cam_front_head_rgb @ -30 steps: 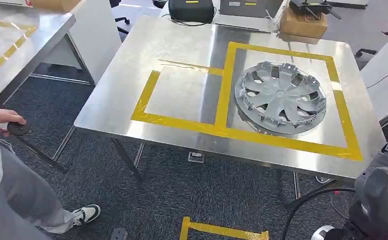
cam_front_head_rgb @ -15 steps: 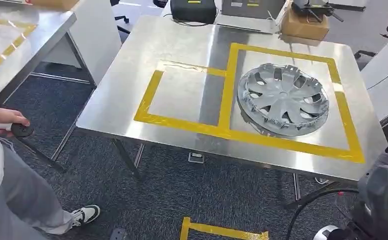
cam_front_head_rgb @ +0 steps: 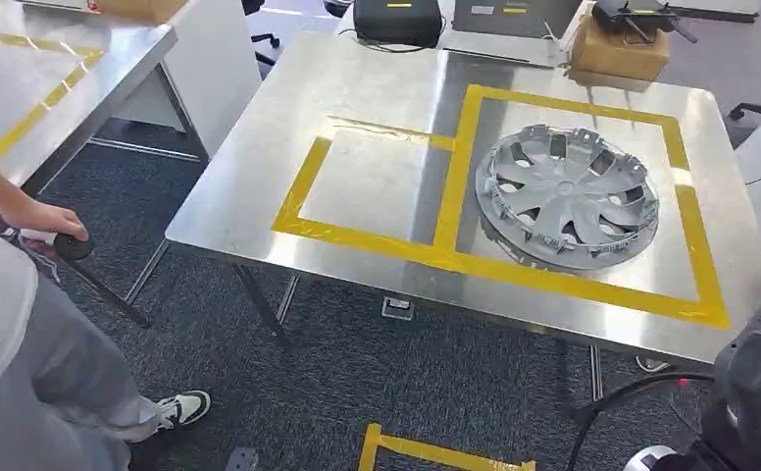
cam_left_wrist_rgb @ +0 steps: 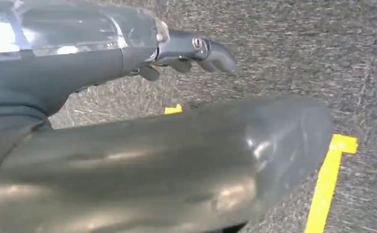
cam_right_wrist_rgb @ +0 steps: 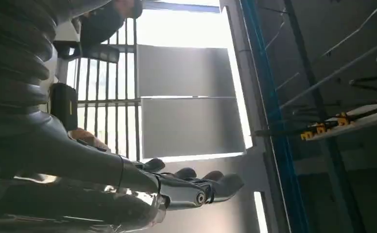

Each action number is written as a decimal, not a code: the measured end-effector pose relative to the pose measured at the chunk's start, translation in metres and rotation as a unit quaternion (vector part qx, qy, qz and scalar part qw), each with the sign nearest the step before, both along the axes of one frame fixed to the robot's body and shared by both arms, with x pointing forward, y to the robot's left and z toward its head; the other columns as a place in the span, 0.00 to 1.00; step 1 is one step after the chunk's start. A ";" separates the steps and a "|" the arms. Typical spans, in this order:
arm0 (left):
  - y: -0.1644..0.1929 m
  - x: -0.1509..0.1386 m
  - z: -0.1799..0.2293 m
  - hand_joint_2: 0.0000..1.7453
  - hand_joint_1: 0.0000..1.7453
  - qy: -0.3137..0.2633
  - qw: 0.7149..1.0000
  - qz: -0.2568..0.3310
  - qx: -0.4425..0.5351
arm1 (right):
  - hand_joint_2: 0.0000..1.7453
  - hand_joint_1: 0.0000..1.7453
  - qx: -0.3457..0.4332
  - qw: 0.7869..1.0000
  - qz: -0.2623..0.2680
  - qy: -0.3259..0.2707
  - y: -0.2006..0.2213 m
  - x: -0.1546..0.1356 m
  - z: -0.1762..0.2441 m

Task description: Take the parts from the cabinet and place them on the table.

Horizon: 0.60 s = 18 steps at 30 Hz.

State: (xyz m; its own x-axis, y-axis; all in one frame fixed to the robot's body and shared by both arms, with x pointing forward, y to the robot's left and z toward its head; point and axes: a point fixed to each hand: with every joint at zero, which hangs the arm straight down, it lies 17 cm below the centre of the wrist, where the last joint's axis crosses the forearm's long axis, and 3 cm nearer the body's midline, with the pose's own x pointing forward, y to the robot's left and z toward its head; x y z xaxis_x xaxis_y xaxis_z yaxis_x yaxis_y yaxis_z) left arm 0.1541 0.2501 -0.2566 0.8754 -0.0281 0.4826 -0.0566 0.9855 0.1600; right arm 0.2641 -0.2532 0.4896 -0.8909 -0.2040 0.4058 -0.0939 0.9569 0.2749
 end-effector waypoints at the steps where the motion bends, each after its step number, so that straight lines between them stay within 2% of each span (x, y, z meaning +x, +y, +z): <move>1: 0.000 0.000 0.000 0.00 0.00 0.001 1.000 -0.001 -0.001 | 1.00 0.00 -0.001 1.000 0.000 0.001 0.000 0.000 0.000; 18: -0.002 -0.001 -0.002 0.00 0.00 0.012 1.000 -0.007 -0.001 | 1.00 0.00 -0.015 1.000 -0.012 -0.001 0.003 0.000 0.008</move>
